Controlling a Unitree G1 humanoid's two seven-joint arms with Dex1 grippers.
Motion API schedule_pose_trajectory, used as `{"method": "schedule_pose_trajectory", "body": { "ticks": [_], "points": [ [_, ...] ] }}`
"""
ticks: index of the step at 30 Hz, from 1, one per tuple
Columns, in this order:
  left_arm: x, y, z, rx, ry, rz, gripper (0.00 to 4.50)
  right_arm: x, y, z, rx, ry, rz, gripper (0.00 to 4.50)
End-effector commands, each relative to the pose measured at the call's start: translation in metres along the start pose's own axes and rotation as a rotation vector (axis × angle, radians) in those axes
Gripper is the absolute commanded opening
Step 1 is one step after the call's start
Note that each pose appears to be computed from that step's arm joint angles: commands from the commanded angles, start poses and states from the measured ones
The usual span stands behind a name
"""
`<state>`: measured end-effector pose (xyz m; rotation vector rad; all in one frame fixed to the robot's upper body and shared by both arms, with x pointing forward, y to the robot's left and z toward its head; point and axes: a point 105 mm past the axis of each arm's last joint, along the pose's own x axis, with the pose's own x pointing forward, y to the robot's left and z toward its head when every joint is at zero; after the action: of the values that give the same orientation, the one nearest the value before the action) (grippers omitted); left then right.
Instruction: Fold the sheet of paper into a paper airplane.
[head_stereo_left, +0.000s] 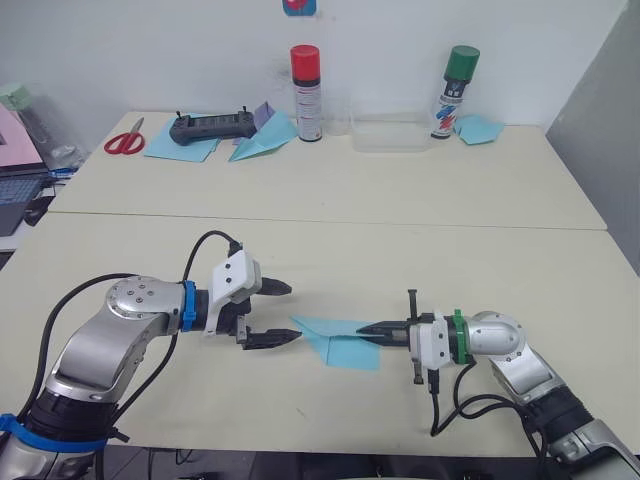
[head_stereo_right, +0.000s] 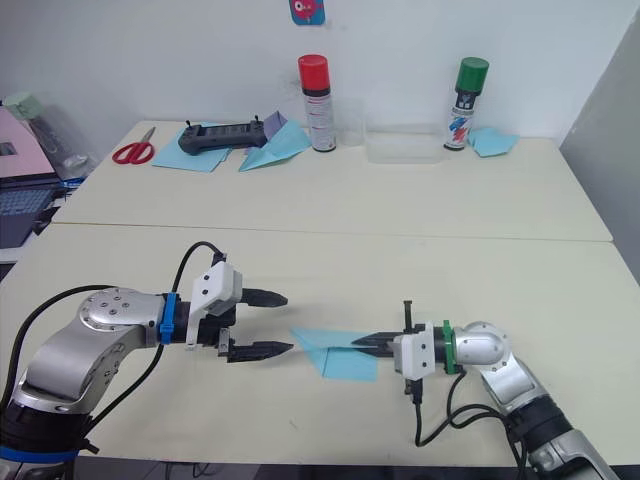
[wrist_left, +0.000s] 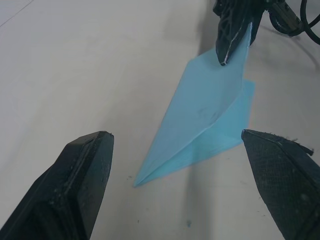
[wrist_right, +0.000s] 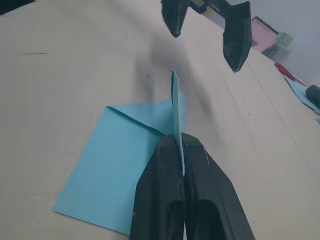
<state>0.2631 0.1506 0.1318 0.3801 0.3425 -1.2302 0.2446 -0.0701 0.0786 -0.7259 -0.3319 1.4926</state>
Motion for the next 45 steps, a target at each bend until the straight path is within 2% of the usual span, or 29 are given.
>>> {"method": "schedule_pose_trajectory", "body": {
  "ticks": [1, 5, 10, 12, 14, 15, 20, 25, 32, 36, 45],
  "points": [
    [-0.005, 0.001, 0.008, 0.035, -0.014, 0.011, 4.50, -0.001, -0.005, 0.007, -0.036, -0.033, 0.002, 0.06],
    [-0.002, 0.002, 0.006, 0.033, -0.017, 0.008, 4.50, -0.006, -0.012, 0.005, -0.042, -0.022, -0.004, 1.25],
    [-0.004, 0.014, 0.007, -0.011, -0.044, 0.038, 4.50, -0.031, -0.003, 0.010, -0.007, 0.023, 0.044, 3.01],
    [-0.005, 0.027, 0.009, -0.021, -0.084, 0.079, 4.07, -0.038, -0.005, 0.016, 0.047, 0.032, 0.005, 3.82],
    [-0.003, 0.030, 0.010, -0.019, -0.100, 0.066, 3.63, -0.041, -0.012, 0.023, 0.114, 0.042, -0.050, 4.39],
    [0.001, 0.030, 0.012, -0.024, -0.117, 0.053, 3.34, -0.041, -0.018, 0.029, 0.137, 0.044, -0.079, 4.50],
    [0.017, 0.027, 0.013, -0.025, -0.129, -0.006, 1.69, -0.033, -0.033, 0.048, 0.159, 0.048, -0.149, 4.50],
    [0.037, 0.014, 0.001, -0.036, -0.109, -0.094, 0.08, -0.016, -0.019, 0.049, 0.154, 0.062, -0.134, 4.50],
    [0.056, 0.000, -0.016, -0.029, -0.063, -0.167, 0.03, 0.000, 0.006, 0.036, 0.096, 0.100, -0.082, 4.50],
    [0.061, -0.002, -0.030, 0.019, 0.014, -0.183, 0.03, 0.007, 0.005, 0.033, 0.057, 0.114, -0.094, 4.50],
    [0.059, 0.000, -0.041, 0.024, 0.062, -0.181, 0.03, 0.025, -0.001, 0.026, -0.004, 0.098, -0.074, 4.50]
  ]
}}
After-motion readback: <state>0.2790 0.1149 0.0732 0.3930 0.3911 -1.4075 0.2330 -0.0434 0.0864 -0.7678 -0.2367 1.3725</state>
